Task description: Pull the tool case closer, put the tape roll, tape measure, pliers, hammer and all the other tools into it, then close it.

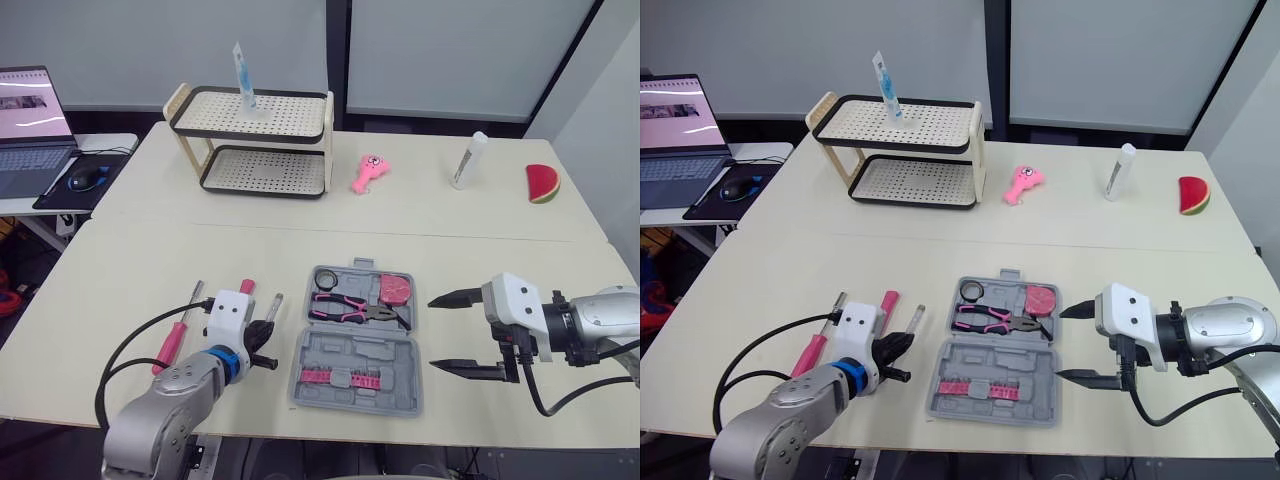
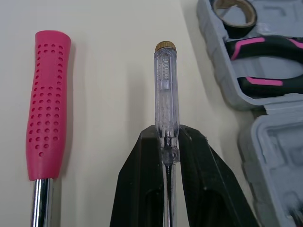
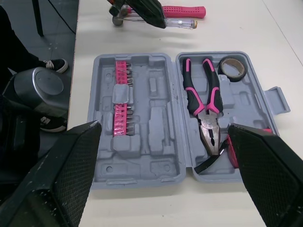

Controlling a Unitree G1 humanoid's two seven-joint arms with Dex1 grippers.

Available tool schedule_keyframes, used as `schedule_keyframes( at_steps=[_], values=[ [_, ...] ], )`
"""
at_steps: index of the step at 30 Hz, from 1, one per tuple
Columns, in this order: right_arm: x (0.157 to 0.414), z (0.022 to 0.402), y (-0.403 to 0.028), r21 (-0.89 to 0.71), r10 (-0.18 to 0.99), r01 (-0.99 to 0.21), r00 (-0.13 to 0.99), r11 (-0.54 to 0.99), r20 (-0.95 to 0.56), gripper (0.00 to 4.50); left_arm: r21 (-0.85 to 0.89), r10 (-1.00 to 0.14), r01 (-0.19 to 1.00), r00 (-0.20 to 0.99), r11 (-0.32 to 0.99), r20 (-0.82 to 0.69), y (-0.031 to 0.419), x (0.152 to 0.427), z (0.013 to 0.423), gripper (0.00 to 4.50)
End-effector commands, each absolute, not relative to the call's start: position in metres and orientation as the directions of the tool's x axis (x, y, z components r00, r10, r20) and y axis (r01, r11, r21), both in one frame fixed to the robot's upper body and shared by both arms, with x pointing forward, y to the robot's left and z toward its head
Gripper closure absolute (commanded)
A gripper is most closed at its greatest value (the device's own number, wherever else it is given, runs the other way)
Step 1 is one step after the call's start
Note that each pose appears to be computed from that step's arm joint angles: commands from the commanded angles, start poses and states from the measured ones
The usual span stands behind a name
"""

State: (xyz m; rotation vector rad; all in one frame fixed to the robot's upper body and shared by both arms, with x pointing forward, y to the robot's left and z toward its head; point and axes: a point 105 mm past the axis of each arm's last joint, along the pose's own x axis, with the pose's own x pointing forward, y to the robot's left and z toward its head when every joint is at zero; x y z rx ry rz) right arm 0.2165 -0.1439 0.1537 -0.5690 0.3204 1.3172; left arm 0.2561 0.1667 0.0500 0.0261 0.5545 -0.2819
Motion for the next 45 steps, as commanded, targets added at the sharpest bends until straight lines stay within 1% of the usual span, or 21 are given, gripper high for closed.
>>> schedule_keyframes(
  at_steps=[1, 8, 15, 17, 20, 23, 26, 28, 29, 31, 33, 35, 37, 39, 41, 42, 45],
  values=[
    [0.217, 0.164, -0.144, -0.248, 0.816, -0.960, 0.246, 0.130, -0.523, 0.00, 0.000, -0.212, 0.244, 0.841, 0.970, -0.498, 0.170, 0.266, 0.052, 4.33],
    [0.217, 0.162, -0.145, -0.246, 0.813, -0.960, 0.247, 0.132, -0.528, 0.00, 0.003, -0.193, 0.229, 0.827, 0.973, -0.528, 0.169, 0.274, 0.041, 4.33],
    [0.217, 0.162, -0.145, -0.250, 0.811, -0.959, 0.251, 0.134, -0.528, 0.00, -0.027, -0.216, 0.240, 0.811, 0.970, -0.543, 0.167, 0.273, 0.037, 4.33],
    [0.217, 0.161, -0.145, -0.251, 0.811, -0.959, 0.252, 0.134, -0.528, 0.00, -0.028, -0.217, 0.241, 0.812, 0.970, -0.541, 0.169, 0.273, 0.039, 3.59],
    [0.216, 0.161, -0.145, -0.255, 0.811, -0.957, 0.256, 0.136, -0.526, 0.00, -0.029, -0.229, 0.253, 0.818, 0.967, -0.528, 0.169, 0.272, 0.046, 2.76],
    [0.216, 0.161, -0.144, -0.259, 0.812, -0.956, 0.259, 0.138, -0.523, 0.00, -0.022, -0.231, 0.256, 0.826, 0.966, -0.514, 0.174, 0.270, 0.056, 1.73],
    [0.216, 0.161, -0.143, -0.263, 0.815, -0.955, 0.262, 0.140, -0.517, 0.00, 0.001, -0.243, 0.280, 0.836, 0.960, -0.492, 0.181, 0.266, 0.069, 0.81],
    [0.217, 0.163, -0.142, -0.270, 0.820, -0.952, 0.269, 0.146, -0.506, 0.00, 0.015, -0.284, 0.328, 0.838, 0.945, -0.467, 0.183, 0.263, 0.083, 0.20],
    [0.217, 0.163, -0.141, -0.275, 0.823, -0.950, 0.274, 0.150, -0.498, 0.00, 0.036, -0.314, 0.367, 0.838, 0.929, -0.447, 0.186, 0.261, 0.093, 0.02],
    [0.217, 0.164, -0.139, -0.280, 0.828, -0.947, 0.281, 0.157, -0.484, 0.00, 0.059, -0.393, 0.455, 0.821, 0.889, -0.414, 0.192, 0.258, 0.110, 0.02],
    [0.216, 0.162, -0.137, -0.283, 0.830, -0.945, 0.287, 0.164, -0.477, 0.00, 0.104, -0.484, 0.566, 0.775, 0.818, -0.407, 0.200, 0.255, 0.121, 0.02],
    [0.215, 0.161, -0.136, -0.286, 0.830, -0.942, 0.296, 0.174, -0.473, 0.00, 0.206, -0.545, 0.657, 0.731, 0.725, -0.411, 0.210, 0.257, 0.129, 0.02],
    [0.215, 0.160, -0.135, -0.287, 0.829, -0.940, 0.305, 0.184, -0.468, 0.00, 0.334, -0.604, 0.735, 0.677, 0.590, -0.421, 0.219, 0.263, 0.137, 0.02],
    [0.214, 0.159, -0.132, -0.285, 0.830, -0.939, 0.309, 0.190, -0.464, 0.00, 0.402, -0.680, 0.819, 0.567, 0.408, -0.465, 0.223, 0.268, 0.144, 0.02],
    [0.213, 0.157, -0.130, -0.282, 0.831, -0.939, 0.311, 0.195, -0.462, 0.00, 0.476, -0.713, 0.851, 0.476, 0.224, -0.516, 0.226, 0.274, 0.149, 0.02],
    [0.212, 0.157, -0.129, -0.280, 0.831, -0.940, 0.311, 0.196, -0.461, 0.00, 0.514, -0.722, 0.851, 0.422, 0.106, -0.549, 0.226, 0.277, 0.150, 0.02],
    [0.212, 0.157, -0.126, -0.269, 0.833, -0.939, 0.318, 0.212, -0.453, 0.00, 0.572, -0.698, 0.790, 0.281, -0.221, -0.658, 0.227, 0.283, 0.148, 0.02]
  ],
)
